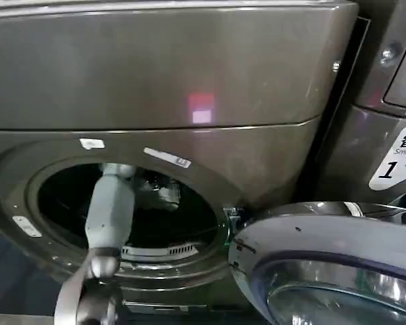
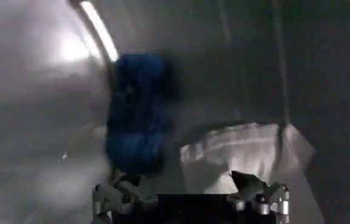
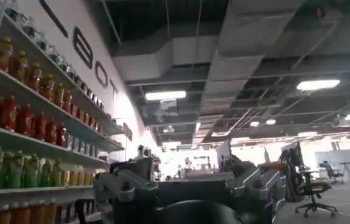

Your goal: Grasp the clothes from the dryer.

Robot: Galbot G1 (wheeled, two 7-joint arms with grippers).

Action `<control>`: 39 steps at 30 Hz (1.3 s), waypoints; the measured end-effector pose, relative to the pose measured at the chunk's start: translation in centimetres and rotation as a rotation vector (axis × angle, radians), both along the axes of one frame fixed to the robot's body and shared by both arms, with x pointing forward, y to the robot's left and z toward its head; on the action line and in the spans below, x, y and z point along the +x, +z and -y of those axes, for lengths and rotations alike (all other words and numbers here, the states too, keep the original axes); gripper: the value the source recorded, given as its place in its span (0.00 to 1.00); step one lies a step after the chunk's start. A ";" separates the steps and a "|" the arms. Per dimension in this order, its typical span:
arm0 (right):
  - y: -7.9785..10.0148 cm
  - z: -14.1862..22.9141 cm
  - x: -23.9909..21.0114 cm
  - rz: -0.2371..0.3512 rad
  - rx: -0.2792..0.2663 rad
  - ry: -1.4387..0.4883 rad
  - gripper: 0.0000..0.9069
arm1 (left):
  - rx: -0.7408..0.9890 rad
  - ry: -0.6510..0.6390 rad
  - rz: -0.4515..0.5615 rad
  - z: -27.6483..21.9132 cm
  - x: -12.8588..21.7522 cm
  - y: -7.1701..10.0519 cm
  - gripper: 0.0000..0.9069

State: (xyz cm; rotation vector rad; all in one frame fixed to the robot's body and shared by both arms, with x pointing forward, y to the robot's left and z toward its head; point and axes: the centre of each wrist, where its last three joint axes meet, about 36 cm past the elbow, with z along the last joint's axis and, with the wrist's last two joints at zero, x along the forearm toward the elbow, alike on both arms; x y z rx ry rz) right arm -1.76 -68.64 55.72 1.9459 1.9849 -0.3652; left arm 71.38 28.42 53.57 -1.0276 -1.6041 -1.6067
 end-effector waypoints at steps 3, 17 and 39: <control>-0.1 -0.2 0.1 -0.007 -0.001 0.005 1.00 | 0.021 0.002 -0.033 -0.3 0.2 -0.5 1.00; -0.5 -0.2 0.5 -0.004 0.002 0.013 1.00 | 0.060 0.060 -0.115 -2.1 0.8 -3.2 1.00; -1.4 -0.1 1.2 0.004 0.015 0.026 1.00 | 0.061 0.154 -0.119 -3.4 0.6 -7.4 0.00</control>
